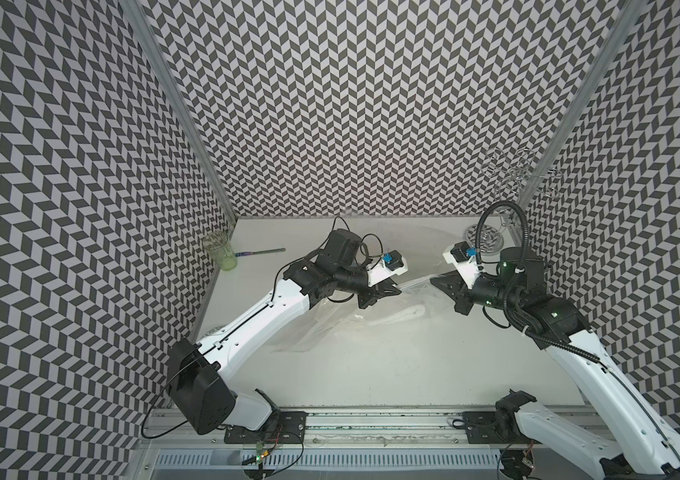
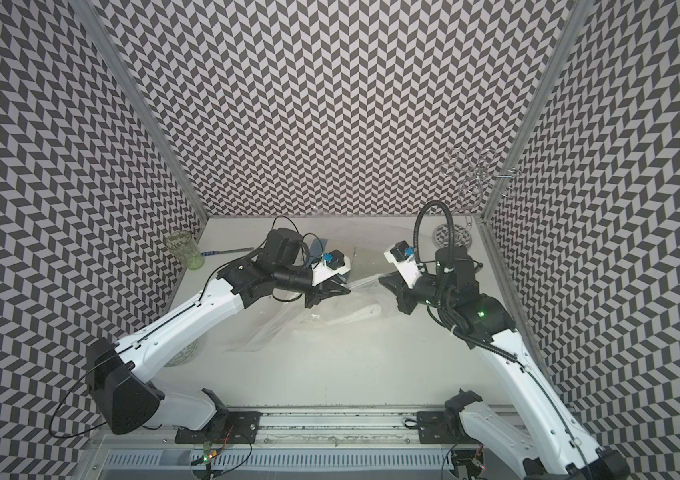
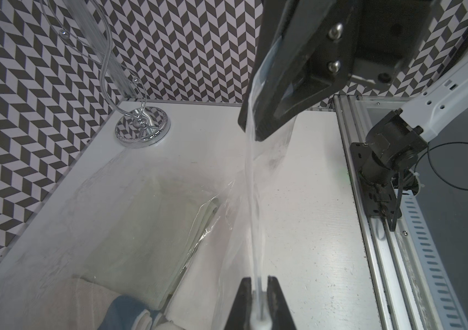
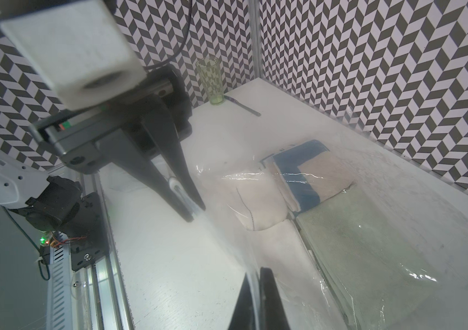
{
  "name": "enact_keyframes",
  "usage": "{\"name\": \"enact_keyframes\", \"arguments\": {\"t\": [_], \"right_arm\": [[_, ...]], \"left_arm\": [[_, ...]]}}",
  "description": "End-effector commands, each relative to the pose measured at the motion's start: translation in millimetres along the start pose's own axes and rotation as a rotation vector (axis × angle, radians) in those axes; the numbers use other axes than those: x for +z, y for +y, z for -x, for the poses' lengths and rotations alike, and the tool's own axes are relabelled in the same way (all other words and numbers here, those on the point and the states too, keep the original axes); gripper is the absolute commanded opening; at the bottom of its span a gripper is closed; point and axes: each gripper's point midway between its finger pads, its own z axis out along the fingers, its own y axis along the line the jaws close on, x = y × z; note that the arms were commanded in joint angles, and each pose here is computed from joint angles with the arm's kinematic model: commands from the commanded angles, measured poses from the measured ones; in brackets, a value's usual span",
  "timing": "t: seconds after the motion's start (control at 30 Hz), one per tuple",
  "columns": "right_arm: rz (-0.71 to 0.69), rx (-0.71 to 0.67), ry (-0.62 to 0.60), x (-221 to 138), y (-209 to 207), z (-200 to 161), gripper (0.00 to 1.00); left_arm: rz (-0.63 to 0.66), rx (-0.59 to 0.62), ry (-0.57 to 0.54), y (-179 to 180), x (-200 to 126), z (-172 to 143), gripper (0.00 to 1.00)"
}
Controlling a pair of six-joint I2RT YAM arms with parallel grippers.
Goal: Place the folded towel into the vacuum bag
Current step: Close the vacuum bag at the center of the board.
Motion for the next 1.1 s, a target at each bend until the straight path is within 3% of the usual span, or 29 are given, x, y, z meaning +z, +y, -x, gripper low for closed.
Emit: {"name": "enact_keyframes", "arguments": {"t": [0.0, 0.77, 1.07], "right_arm": [[-0.296, -0.081, -0.11, -33, -52, 44, 0.0], [-0.453, -0.116, -0.098, -57, -73, 50, 0.0], [-0.545, -0.135, -0.075, -74, -84, 51, 0.0]], "left_arm": [[0.028, -0.102, 0.194, -5, -9, -46, 0.04], [0.074, -0.079, 0.232, -16, -17, -55, 0.05], [0.065, -0.059, 0.228, -22, -17, -51, 0.0]]}}
